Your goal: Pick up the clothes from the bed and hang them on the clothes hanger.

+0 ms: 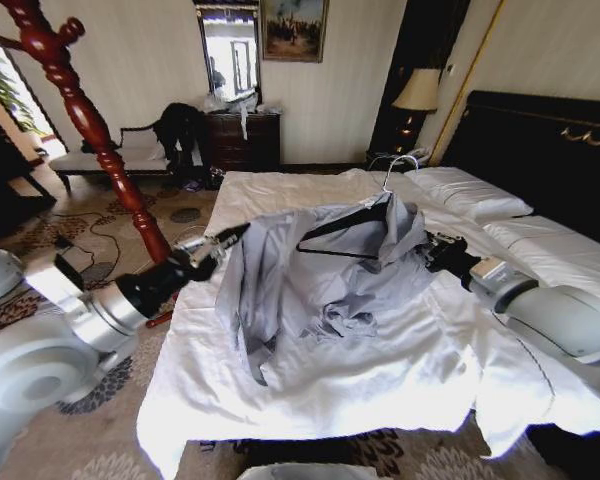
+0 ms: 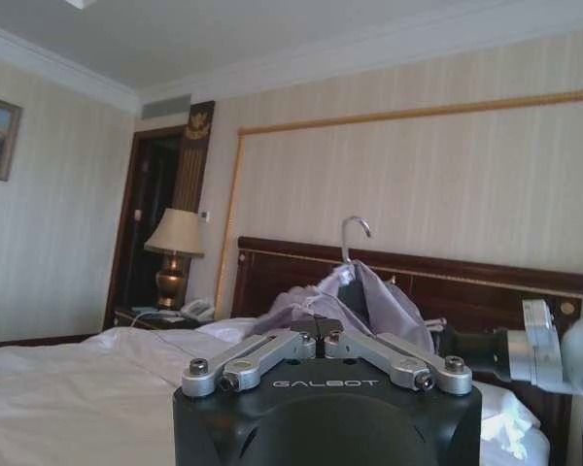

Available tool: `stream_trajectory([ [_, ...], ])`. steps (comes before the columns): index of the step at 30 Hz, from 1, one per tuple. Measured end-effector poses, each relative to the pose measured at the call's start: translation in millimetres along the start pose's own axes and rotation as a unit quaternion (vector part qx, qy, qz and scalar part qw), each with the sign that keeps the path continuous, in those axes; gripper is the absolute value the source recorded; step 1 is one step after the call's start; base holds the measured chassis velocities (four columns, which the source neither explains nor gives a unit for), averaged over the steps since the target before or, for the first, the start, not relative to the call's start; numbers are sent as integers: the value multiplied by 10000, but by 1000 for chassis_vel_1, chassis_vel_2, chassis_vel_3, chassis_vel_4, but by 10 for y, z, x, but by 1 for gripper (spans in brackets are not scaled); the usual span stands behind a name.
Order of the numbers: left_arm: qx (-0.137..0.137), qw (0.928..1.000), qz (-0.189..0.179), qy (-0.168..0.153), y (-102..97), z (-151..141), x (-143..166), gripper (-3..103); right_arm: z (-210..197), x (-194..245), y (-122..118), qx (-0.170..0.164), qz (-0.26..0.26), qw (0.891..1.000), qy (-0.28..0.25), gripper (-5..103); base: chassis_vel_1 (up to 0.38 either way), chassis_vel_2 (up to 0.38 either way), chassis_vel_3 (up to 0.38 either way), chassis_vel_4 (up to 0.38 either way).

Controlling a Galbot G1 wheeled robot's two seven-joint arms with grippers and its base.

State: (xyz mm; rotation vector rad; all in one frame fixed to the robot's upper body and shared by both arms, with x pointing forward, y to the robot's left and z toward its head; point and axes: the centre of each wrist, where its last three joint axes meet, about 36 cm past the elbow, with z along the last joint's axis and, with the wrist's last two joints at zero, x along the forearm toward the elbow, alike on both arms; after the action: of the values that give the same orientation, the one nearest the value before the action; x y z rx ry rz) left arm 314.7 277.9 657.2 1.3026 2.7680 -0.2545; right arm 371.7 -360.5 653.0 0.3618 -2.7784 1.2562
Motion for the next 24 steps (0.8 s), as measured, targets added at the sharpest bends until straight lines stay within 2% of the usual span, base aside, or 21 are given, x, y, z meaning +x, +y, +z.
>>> stream_trajectory([
  [3,-60,10000,69,6,-16,-11,-46,0,-52,1,-6,23,-20,10000,0,20,0,0,0,0],
  [5,-238,9995,203,27,-41,-77,-126,0,-147,17,-8,40,-62,10000,-32,20,0,0,0,0],
  [9,-402,9988,268,43,-63,-155,-193,0,-247,50,26,45,-141,9999,-40,20,0,0,0,0],
  [12,-544,9978,358,133,-84,-177,-243,0,-328,69,53,44,-243,9997,-27,20,0,0,0,0],
  [16,-798,9955,425,291,-104,-145,-286,0,-389,49,56,205,-336,9992,-22,20,0,0,0,0],
  [24,-934,9947,364,247,-61,-181,-307,0,-434,102,146,222,-518,9984,-91,20,0,0,0,0],
])
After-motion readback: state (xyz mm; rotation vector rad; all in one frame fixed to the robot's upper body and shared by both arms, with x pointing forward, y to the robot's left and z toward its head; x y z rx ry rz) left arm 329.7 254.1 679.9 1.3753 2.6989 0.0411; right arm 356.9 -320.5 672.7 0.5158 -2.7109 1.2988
